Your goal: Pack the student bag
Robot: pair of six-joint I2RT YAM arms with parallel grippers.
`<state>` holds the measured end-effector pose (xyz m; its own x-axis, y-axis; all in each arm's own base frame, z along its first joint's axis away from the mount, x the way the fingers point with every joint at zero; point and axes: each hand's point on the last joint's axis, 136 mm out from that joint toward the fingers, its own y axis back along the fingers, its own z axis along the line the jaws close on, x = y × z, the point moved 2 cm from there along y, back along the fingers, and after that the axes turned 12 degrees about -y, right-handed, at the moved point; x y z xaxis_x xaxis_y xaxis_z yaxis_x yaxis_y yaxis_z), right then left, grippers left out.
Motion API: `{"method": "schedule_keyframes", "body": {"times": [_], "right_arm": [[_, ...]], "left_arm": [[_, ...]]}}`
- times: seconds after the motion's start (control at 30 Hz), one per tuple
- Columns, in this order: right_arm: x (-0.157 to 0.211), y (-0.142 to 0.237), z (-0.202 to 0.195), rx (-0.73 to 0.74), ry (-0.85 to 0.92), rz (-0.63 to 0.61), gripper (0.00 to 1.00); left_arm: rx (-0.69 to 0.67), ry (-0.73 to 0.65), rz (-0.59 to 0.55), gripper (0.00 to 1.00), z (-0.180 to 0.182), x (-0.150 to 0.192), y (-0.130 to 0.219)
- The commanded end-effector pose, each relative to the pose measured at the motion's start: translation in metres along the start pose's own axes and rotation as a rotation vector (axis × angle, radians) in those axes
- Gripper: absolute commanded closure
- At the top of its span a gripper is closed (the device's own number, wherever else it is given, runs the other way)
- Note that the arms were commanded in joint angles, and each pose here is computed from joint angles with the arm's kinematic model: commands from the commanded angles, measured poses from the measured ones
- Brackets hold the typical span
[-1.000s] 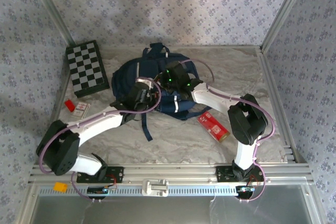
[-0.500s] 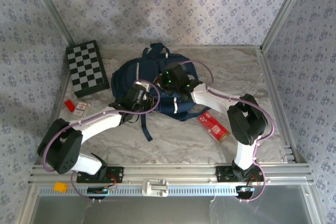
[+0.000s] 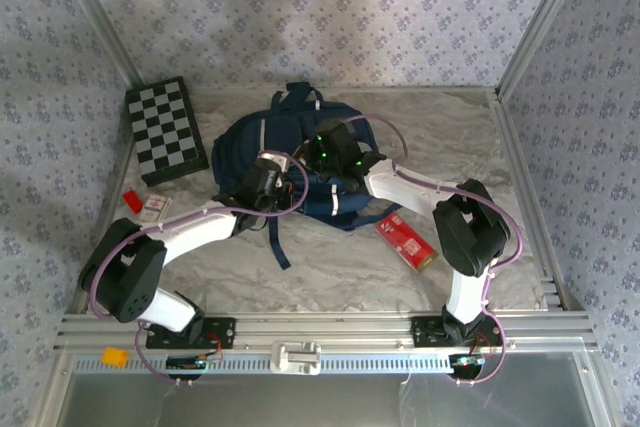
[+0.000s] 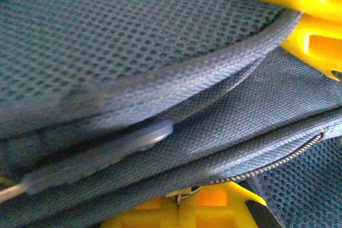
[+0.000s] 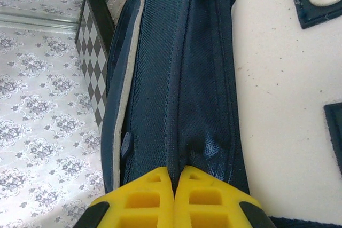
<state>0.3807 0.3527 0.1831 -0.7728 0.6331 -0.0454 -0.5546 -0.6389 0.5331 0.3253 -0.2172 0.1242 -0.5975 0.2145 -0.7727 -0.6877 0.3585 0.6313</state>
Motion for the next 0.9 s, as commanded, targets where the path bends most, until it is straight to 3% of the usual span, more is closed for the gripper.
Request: {"method": "schedule_keyframes", "body": {"times": [0.0,0.3,0.43,0.63,0.73,0.87], "right_arm": [[-0.005,0.014,0.014,-0.062,0.040,0.017,1.00],[-0.027,0.021,0.004,-0.025,0.072,0.035,1.00],[-0.021,0.017,0.009,-0.009,0.108,0.091,1.00],[-0.002,0.047,0.000,-0.009,0.094,0.106,0.56],[0.012,0.059,-0.030,0.050,0.056,0.117,0.48],[0.026,0.058,-0.067,0.061,-0.007,0.120,0.43]], "left_arm": [[-0.103,0.070,-0.037,1.00,0.028,-0.016,0.019],[-0.202,0.096,0.056,1.00,0.065,0.011,0.036],[-0.138,0.087,0.066,1.00,0.056,0.005,0.034],[-0.086,0.104,0.042,1.00,0.047,-0.003,0.039],[-0.091,0.103,0.044,1.00,0.047,-0.004,0.040],[-0.098,0.099,0.042,1.00,0.049,-0.004,0.041]]}}
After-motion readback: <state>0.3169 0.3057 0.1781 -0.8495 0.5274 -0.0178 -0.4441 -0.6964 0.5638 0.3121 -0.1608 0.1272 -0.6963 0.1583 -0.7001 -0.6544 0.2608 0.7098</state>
